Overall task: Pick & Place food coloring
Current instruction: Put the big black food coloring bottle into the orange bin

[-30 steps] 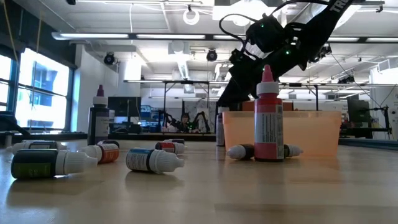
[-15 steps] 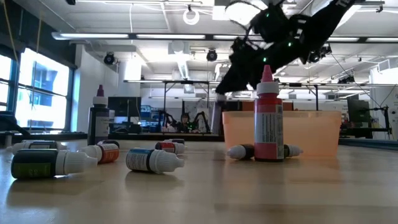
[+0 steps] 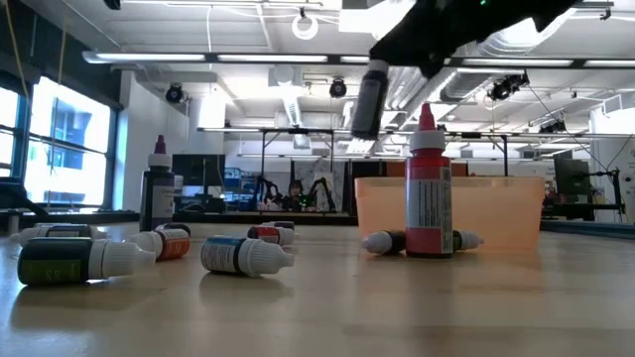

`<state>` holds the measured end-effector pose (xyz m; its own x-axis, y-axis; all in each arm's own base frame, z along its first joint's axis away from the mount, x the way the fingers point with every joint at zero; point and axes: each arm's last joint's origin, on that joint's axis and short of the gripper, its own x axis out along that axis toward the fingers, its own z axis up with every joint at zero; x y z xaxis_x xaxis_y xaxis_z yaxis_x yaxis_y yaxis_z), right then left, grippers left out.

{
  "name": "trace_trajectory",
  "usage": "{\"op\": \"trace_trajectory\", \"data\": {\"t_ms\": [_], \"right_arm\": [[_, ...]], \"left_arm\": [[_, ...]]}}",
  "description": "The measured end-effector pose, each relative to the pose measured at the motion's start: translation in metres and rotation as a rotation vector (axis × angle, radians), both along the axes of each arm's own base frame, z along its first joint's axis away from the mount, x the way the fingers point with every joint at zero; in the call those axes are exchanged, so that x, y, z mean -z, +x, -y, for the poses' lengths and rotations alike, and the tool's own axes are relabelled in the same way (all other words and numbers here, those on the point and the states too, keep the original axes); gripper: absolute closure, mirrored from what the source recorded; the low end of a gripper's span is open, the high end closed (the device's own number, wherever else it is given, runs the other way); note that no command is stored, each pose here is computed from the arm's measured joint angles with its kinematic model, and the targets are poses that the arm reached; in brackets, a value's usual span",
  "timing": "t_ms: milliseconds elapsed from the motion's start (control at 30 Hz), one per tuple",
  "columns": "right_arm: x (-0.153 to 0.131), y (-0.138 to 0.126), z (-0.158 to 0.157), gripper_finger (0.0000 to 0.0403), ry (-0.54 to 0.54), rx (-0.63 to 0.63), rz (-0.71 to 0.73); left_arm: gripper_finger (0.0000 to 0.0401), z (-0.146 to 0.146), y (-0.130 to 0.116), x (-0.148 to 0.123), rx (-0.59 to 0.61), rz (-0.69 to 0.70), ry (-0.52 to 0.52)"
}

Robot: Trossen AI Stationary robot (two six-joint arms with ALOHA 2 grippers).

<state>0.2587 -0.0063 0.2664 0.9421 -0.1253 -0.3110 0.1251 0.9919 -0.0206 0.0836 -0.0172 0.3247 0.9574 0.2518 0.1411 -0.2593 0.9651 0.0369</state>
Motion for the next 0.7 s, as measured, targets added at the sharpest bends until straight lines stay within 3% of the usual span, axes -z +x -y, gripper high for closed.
{"op": "trace_trajectory", "data": {"t_ms": [367,700], "right_arm": [[0.044,0.016,-0.015,0.0365,0.001,0.191,-0.21],[0.082,0.041,-0.001,0.0364,0.009,0.264,-0.245]], "left_arm": [[0.0252,0.0,0.0,0.0,0.0,0.0,-0.001],[0.0252,0.0,0.0,0.0,0.0,0.001,-0.002]]}}
